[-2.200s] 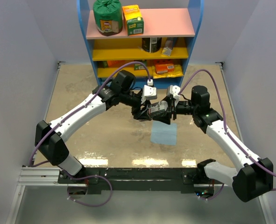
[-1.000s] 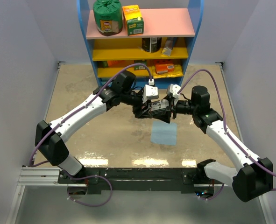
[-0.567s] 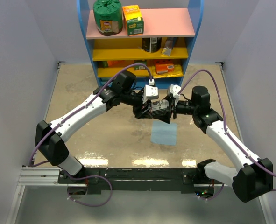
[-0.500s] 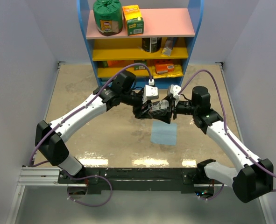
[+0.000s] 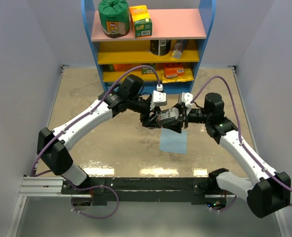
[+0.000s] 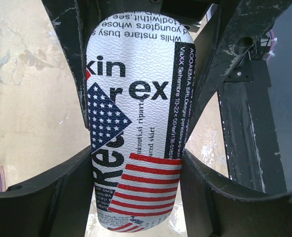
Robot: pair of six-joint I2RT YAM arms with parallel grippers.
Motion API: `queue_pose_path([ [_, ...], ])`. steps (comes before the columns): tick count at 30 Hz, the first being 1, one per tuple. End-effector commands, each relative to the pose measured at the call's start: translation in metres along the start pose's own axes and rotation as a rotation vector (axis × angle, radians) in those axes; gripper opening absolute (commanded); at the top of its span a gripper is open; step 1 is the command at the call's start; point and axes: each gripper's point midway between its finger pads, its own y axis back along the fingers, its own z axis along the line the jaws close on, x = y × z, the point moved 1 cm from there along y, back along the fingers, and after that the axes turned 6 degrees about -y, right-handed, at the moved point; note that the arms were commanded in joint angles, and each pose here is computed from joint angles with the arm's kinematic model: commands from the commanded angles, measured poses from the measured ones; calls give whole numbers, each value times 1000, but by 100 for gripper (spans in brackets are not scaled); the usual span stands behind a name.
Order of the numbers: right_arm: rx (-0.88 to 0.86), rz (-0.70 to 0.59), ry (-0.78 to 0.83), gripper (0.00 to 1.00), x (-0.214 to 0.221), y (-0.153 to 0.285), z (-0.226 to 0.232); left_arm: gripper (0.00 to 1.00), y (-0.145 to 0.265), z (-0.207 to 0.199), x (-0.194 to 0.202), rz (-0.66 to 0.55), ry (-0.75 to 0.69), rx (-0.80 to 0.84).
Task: Organize the sunglasses
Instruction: Open the sunglasses case.
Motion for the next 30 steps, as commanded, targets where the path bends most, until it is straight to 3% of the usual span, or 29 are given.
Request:
queue_pose_path([
  [1, -43, -53, 152, 0, -17, 2, 8, 0, 6, 9, -11, -38, 76, -29],
  [30, -70, -57, 182, 0, -16, 3, 14, 0, 9, 23, -4, -86, 200, -2],
])
